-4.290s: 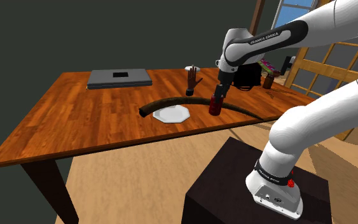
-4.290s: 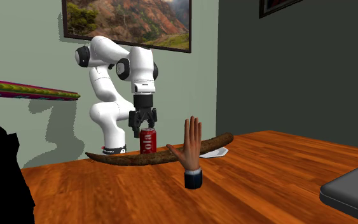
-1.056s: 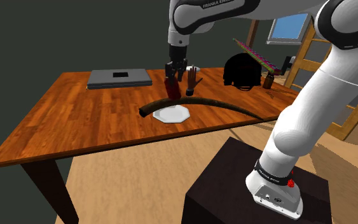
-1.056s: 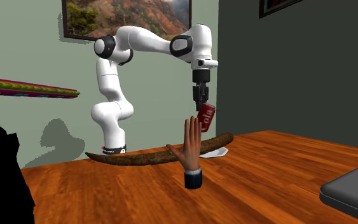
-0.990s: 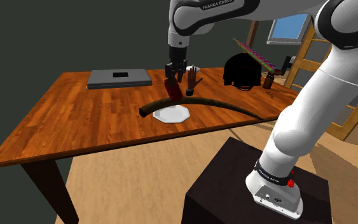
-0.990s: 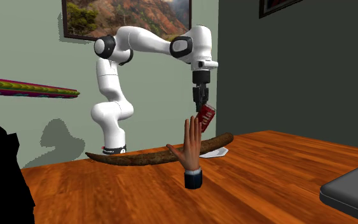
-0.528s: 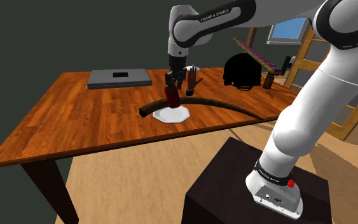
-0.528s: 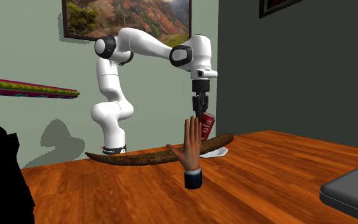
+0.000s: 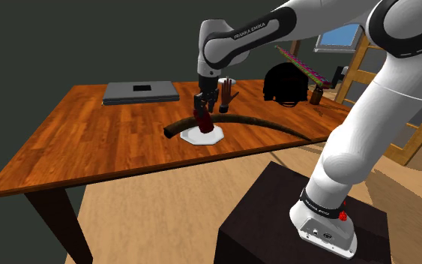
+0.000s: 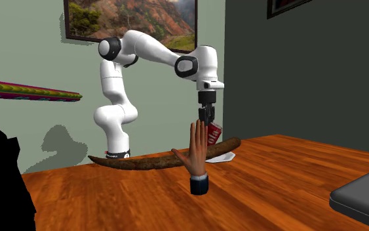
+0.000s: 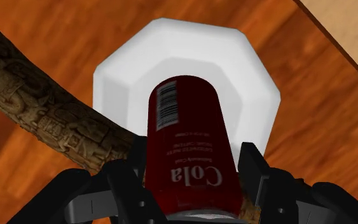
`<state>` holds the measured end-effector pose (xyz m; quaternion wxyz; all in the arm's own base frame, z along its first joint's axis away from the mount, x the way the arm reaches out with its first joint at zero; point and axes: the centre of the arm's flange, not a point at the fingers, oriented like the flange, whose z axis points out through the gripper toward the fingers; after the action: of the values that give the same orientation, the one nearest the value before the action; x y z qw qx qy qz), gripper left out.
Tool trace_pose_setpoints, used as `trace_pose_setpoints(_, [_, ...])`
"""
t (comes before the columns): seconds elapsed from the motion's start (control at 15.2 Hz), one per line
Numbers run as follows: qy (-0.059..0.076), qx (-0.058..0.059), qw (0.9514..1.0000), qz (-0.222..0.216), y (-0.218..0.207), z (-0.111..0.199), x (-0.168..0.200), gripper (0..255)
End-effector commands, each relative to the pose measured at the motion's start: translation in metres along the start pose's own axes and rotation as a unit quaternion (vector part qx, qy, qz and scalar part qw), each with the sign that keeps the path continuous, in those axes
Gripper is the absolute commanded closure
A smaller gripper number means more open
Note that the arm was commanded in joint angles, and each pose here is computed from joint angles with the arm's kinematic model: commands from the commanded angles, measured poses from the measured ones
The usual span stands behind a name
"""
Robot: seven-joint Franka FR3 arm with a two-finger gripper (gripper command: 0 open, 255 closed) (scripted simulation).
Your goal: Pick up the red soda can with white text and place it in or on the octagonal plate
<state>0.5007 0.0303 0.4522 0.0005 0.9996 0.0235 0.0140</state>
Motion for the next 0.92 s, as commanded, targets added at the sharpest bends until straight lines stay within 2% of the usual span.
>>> trace_pose_setpoints(0.0, [-0.005,-0.001,1.0,0.002,0.0023,0.0104,0.0004,255])
trace_pose_setpoints(0.46, [-0.005,-0.001,1.0,0.002,0.0023,0.0104,0.0004,255])
trace_pose_setpoints(0.53, [-0.005,-0.001,1.0,0.002,0.003,0.0105,0.0009,0])
trace_pose_setpoints(0.86, [-0.005,-0.001,1.0,0.002,0.0023,0.0104,0.0004,0])
